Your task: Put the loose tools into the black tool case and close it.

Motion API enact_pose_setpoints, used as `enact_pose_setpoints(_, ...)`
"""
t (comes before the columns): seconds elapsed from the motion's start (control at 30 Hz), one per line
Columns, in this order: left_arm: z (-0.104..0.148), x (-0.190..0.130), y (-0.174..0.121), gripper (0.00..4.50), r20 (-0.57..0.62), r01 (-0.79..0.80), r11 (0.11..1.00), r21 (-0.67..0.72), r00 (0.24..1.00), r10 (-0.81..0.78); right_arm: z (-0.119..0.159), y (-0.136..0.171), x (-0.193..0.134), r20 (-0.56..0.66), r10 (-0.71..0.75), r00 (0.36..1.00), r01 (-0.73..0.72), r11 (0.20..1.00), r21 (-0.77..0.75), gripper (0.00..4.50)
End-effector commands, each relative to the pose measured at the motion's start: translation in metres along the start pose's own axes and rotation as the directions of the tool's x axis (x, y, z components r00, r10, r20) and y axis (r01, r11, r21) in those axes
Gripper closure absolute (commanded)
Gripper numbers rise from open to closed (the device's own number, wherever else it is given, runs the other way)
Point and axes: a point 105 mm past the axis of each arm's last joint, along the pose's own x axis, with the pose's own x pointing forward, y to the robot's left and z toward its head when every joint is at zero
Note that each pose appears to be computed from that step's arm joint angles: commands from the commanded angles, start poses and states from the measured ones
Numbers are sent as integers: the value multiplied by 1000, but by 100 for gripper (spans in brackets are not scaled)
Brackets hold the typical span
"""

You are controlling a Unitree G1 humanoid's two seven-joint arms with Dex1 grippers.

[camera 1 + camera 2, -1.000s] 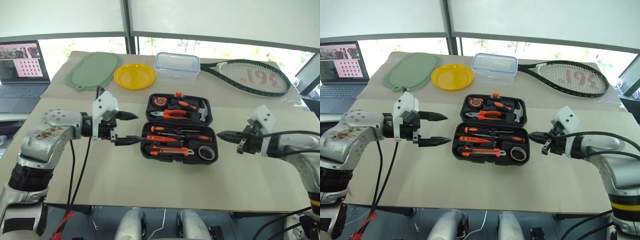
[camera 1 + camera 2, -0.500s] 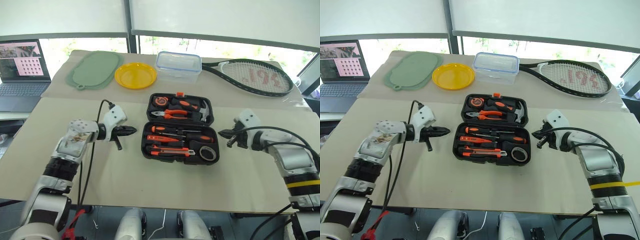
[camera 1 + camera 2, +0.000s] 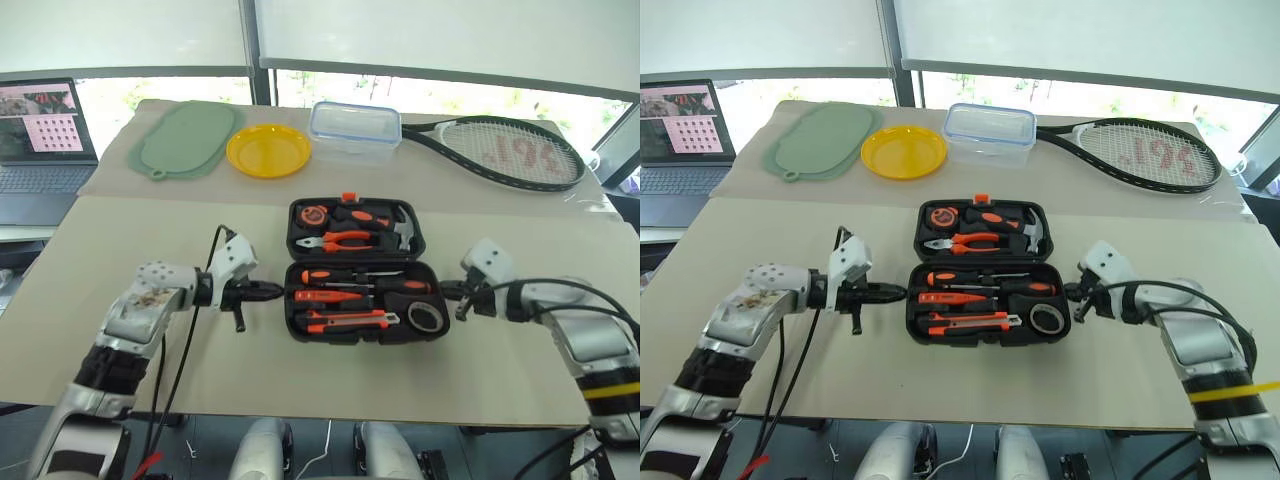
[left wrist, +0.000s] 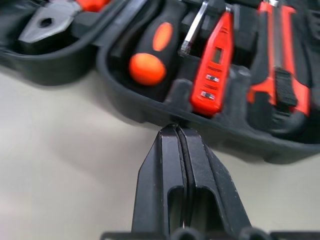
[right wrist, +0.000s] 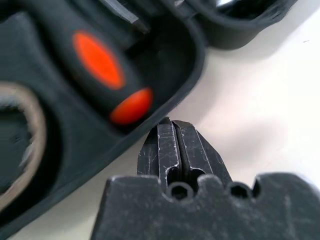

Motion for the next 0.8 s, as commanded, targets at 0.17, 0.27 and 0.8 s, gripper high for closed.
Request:
enact_pose_setpoints(0.17,-5,-9,-35,442,-3,66,997,27,998,-66,18,52,-16,63,151,987,-147,987,-59,450)
enact_pose_setpoints(0.27,-12,-12,-43,442,-17,60,998,9,998,-60,9,57,-19,45,137,990,-136,990,-24,450)
enact_pose_setpoints(0.8,-15,-57,25,158,-63,-274,858,-435,960,274,11,2,-53,9,-59,998,57,985,162,165)
